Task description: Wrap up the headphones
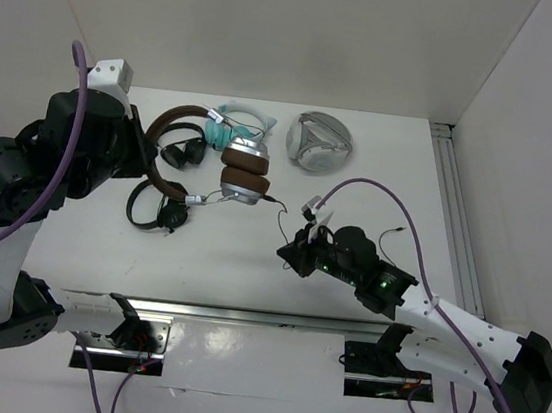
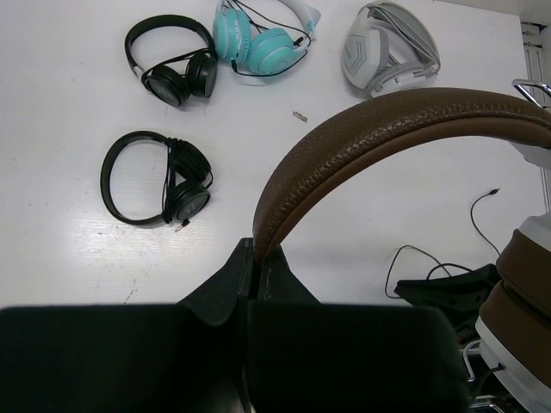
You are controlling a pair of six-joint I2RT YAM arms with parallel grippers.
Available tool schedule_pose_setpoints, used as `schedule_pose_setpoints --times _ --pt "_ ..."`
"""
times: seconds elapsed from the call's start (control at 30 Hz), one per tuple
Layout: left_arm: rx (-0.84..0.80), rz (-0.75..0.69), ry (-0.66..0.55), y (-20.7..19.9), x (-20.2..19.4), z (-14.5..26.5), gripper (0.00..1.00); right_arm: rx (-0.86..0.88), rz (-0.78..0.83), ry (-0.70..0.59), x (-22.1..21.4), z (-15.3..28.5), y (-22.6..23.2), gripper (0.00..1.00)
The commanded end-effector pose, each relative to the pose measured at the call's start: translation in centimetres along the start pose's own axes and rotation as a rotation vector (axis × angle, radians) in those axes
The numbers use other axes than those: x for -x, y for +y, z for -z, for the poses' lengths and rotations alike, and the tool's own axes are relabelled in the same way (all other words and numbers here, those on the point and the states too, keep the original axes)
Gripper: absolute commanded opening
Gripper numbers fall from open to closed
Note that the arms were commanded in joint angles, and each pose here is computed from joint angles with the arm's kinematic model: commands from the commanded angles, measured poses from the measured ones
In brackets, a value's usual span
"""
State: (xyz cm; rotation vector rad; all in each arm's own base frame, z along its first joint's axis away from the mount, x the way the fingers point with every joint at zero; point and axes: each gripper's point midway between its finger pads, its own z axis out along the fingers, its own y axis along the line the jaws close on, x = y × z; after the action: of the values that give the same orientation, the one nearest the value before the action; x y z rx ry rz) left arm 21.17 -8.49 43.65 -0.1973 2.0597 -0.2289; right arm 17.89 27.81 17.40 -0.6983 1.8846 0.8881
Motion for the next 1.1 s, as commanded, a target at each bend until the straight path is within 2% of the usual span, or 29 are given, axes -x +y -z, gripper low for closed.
schedule_pose_setpoints --times 0.0,0.07,0.17,0.23,0.27,0.33,0.43,0.47,0.5,0.53,0.63,0.7,0.8,0.9,1.03,1.07 --pt "-0.054 0.07 -0.078 -0.9 2.2 0.9 0.0 -0.005 0.006 -0.118 2.9 0.0 0.4 0.1" --pt "-0.045 0.069 -0.081 -0.6 2.1 1.0 0.0 -0.024 0.004 -0.119 2.6 0.2 0.0 0.0" --pt "-0.02 0.031 -0.06 -0.3 0.9 -0.3 0.0 -0.074 -0.009 -0.138 3.0 1.4 -0.5 0.0" --pt "-0.051 0.005 -0.079 -1.1 0.5 -1.5 0.0 -0.193 -0.034 -0.166 4.2 3.3 -1.9 0.0" --pt "-0.035 -0.08 -0.021 -1.0 -1.9 -3.5 0.0 -0.214 -0.031 -0.195 5.7 4.3 -1.5 0.0" --pt "-0.042 -0.131 0.016 -1.3 -3.7 -5.2 0.0 -0.337 -0.041 -0.213 6.7 6.5 -2.9 0.0" --pt "0.04 -0.199 0.117 -1.2 -6.9 -8.9 0.0 -0.388 -0.043 -0.265 10.3 8.9 -2.3 0.0" --pt "0.073 -0.215 0.129 -0.8 -7.3 -9.6 0.0 -0.41 -0.038 -0.2 9.6 8.9 -2.5 0.0" --pt "0.116 -0.228 0.147 -0.3 -8.1 -10.5 0.0 -0.391 -0.046 -0.226 12.0 9.9 -1.6 0.0" --pt "0.165 -0.258 0.149 0.1 -8.5 -11.4 0.0 -0.407 -0.017 -0.157 11.4 9.7 -1.6 0.0" --pt "0.232 -0.279 0.154 0.8 -9.5 -12.4 0.0 -0.437 0.007 -0.149 13.4 10.9 -1.0 0.0" --pt "0.242 -0.301 0.17 0.8 -10.4 -13.0 0.0 -0.456 0.073 -0.076 12.8 10.8 -1.1 0.0" --pt "0.142 -0.385 0.192 -1.3 -11.9 -13.7 0.0 -0.479 0.13 -0.033 13.5 11.3 -1.3 0.0" --pt "-0.067 -0.469 0.219 -4.7 -13.7 -13.4 0.0 -0.464 0.173 -0.028 14.2 11.6 -1.0 0.0" --pt "-0.418 -0.533 0.297 -9.7 -16.7 -10.8 0.0 -0.307 0.231 0.025 12.9 10.2 1.2 0.0" --pt "-0.452 -0.546 0.308 -10.2 -17.1 -10.4 0.0 -0.273 0.236 0.015 13.1 10.4 1.7 0.0"
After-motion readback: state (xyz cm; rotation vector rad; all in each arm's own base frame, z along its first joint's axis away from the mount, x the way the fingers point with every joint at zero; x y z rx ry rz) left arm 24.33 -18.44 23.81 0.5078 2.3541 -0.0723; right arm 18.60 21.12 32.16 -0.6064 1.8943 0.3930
